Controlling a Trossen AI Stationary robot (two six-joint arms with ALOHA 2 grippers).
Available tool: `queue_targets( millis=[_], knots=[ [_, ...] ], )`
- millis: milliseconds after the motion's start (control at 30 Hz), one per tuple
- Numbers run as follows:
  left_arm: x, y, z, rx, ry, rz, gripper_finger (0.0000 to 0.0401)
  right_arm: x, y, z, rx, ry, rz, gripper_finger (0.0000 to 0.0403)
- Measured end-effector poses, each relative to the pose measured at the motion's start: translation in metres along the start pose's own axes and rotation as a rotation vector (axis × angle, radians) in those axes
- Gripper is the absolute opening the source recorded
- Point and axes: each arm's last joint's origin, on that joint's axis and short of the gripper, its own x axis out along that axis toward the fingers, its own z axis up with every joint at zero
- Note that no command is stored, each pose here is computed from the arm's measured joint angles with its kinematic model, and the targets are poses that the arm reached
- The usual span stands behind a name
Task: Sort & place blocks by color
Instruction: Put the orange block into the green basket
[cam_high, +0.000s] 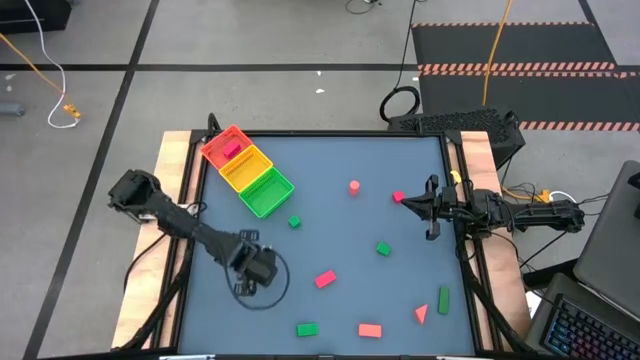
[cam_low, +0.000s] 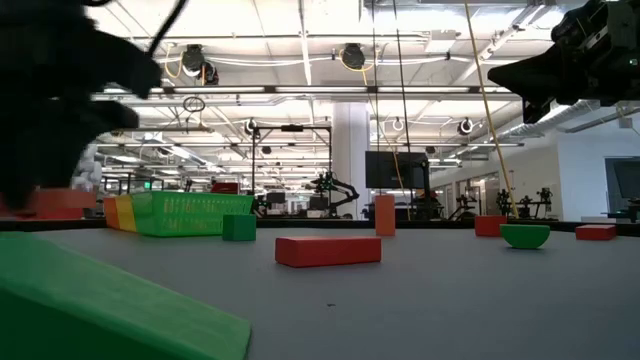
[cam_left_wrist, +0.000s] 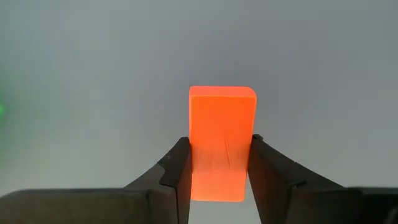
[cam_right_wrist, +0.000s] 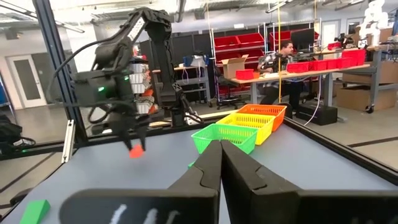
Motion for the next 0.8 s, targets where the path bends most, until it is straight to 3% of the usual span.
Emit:
queue_targets(
  millis=[267, 433, 800],
  knots=[
    [-0.031, 0.065, 0.011, -0.309, -0.142, 0.022, 0.0119, 0.0, 0.0, 0.0, -0.003, 0.0, 0.0, 0.0],
    [-0.045, 0.107, 0.011, -0.44, -0.214, 0.067, 0.0128, 0.0, 0.0, 0.0, -0.003, 0.0, 0.0, 0.0],
    [-0.045, 0.183, 0.002, -0.664, -0.188, 0.135, 0.0131, 0.0, 0.0, 0.0, -0.004, 0.001, 0.0, 0.0]
  ],
)
